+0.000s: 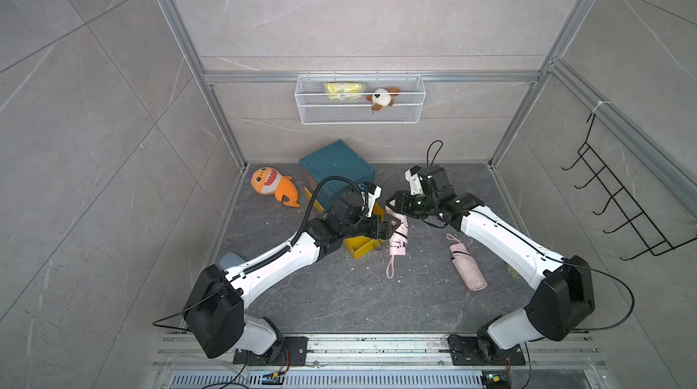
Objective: Place the umbrella in the drawer by color
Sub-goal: Pick up the umbrella from the center of the board.
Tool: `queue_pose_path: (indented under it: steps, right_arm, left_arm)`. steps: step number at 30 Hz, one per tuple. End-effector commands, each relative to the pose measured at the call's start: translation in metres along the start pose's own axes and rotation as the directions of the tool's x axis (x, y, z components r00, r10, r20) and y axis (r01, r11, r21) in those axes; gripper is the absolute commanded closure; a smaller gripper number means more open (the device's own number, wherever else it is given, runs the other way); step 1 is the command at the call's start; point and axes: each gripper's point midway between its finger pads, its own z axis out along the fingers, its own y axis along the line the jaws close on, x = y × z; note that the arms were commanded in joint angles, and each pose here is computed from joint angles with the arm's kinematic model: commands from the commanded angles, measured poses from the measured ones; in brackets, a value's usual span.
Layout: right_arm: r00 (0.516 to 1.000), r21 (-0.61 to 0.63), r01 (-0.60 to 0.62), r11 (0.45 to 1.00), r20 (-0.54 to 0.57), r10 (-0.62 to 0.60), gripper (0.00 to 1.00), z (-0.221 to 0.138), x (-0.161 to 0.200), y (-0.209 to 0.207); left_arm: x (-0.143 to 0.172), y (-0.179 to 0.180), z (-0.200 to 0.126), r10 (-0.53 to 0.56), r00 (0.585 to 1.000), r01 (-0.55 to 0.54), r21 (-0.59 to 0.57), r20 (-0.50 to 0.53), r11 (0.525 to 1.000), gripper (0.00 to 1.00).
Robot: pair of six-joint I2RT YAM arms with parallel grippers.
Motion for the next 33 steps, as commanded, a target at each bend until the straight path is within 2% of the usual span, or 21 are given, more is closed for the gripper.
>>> queue_pose_path:
  steps: [1, 13, 16, 19, 23, 24, 26, 28, 30, 33]
  right_arm:
    - [0.999, -0.085, 0.000, 0.996, 0.050, 0.005, 0.69, -0.007, -0.017, 0.025]
    - [0.999, -0.117, -0.016, 0.993, 0.049, 0.022, 0.69, -0.005, -0.018, 0.032]
    - [0.998, -0.118, -0.018, 0.993, 0.050, 0.024, 0.69, -0.005, -0.018, 0.031]
    - [0.998, -0.127, -0.022, 0.992, 0.053, 0.029, 0.69, -0.006, -0.018, 0.032]
    - [0.998, -0.128, -0.022, 0.992, 0.054, 0.029, 0.67, -0.006, -0.018, 0.032]
    - [0.998, -0.125, -0.022, 0.992, 0.055, 0.029, 0.65, -0.006, -0.017, 0.031]
    - [0.998, -0.116, -0.020, 0.993, 0.061, 0.027, 0.54, -0.008, -0.017, 0.029]
    - [0.997, -0.106, -0.009, 0.994, 0.079, 0.018, 0.37, -0.014, -0.019, 0.024]
    - [0.994, -0.096, 0.008, 0.995, 0.108, 0.002, 0.23, -0.023, -0.021, 0.019]
    - [0.986, -0.084, 0.050, 0.995, 0.164, -0.036, 0.14, -0.042, -0.025, 0.011]
  left_arm:
    - [-0.001, -0.012, 0.008, 0.002, 1.000, -0.003, 0.061, 0.011, 0.998, 0.12]
    - [0.008, -0.015, 0.026, 0.001, 1.000, 0.000, 0.072, -0.016, 0.997, 0.13]
    - [0.009, -0.015, 0.028, 0.002, 1.000, 0.000, 0.078, -0.021, 0.997, 0.23]
    - [0.009, -0.016, 0.029, 0.002, 1.000, 0.000, 0.082, -0.021, 0.997, 0.43]
    - [0.008, -0.018, 0.027, 0.007, 1.000, -0.005, 0.086, -0.020, 0.996, 0.56]
    - [0.008, -0.018, 0.026, 0.008, 1.000, -0.006, 0.086, -0.020, 0.996, 0.59]
    - [0.007, -0.019, 0.022, 0.020, 1.000, -0.018, 0.086, -0.020, 0.996, 0.63]
    - [0.006, -0.020, 0.016, 0.039, 0.999, -0.036, 0.094, -0.027, 0.995, 0.67]
    - [0.004, -0.020, 0.009, 0.048, 0.998, -0.044, 0.111, -0.034, 0.993, 0.70]
    - [-0.002, -0.018, -0.002, 0.046, 0.998, -0.039, 0.139, -0.049, 0.990, 0.71]
